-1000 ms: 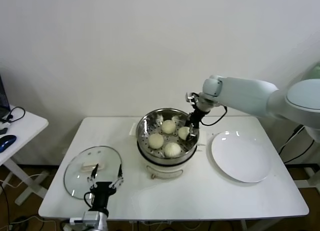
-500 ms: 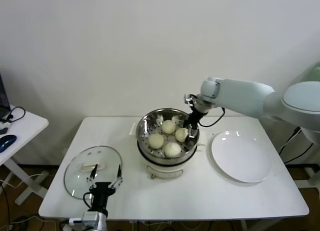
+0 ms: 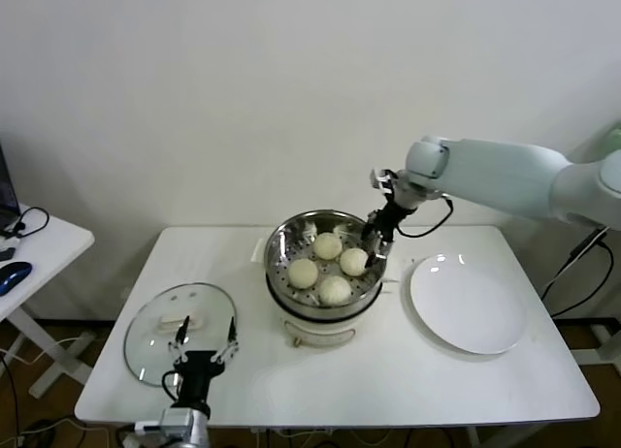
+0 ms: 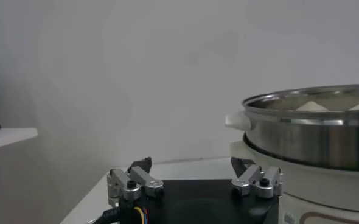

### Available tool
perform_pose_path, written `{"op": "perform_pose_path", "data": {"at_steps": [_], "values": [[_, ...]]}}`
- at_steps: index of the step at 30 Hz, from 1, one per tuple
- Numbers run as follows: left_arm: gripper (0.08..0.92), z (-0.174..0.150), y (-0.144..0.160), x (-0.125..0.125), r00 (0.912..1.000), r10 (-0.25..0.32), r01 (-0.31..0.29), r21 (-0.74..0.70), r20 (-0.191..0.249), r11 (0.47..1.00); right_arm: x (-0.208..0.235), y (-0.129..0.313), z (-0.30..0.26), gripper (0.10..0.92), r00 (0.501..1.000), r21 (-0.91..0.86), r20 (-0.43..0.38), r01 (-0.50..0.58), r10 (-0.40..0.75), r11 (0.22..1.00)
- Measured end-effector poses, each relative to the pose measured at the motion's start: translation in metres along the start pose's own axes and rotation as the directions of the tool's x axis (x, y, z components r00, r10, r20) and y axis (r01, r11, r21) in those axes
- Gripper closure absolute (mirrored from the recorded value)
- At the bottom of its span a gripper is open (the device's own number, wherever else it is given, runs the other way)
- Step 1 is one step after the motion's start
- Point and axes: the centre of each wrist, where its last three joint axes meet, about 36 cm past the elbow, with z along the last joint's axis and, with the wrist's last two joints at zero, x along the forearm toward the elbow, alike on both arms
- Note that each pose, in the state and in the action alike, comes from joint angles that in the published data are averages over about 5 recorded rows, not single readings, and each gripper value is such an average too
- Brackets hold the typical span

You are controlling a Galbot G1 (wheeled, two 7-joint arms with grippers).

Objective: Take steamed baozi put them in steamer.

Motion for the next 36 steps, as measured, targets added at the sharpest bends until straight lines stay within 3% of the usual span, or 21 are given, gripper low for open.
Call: {"op": "perform_pose_path", "data": {"at_steps": [12,20,26,36], "values": [[0.177,0.001,0.008,0.006,0.9998,-0.016,0.016,-0.032,0.007,0.999,0.072,0.020,0.016,0.200,0.984,0.049,0.114,-0.146,0.140,0.988],[0.177,-0.006,0.015,0.006,0.9993,-0.017,0.018,-0.055,0.034,0.998,0.078,0.048,0.058,0.200,0.937,-0.005,0.232,-0.266,0.260,0.964],[0.177,-0.013,0.023,0.006,0.9986,-0.002,0.006,-0.069,0.052,0.998,0.064,0.078,0.104,0.200,0.867,-0.088,0.334,-0.363,0.371,0.928],[0.177,-0.023,0.030,0.001,0.9976,0.031,-0.027,-0.054,0.062,0.998,0.007,0.138,0.163,0.200,0.698,-0.270,0.466,-0.473,0.544,0.838]]}}
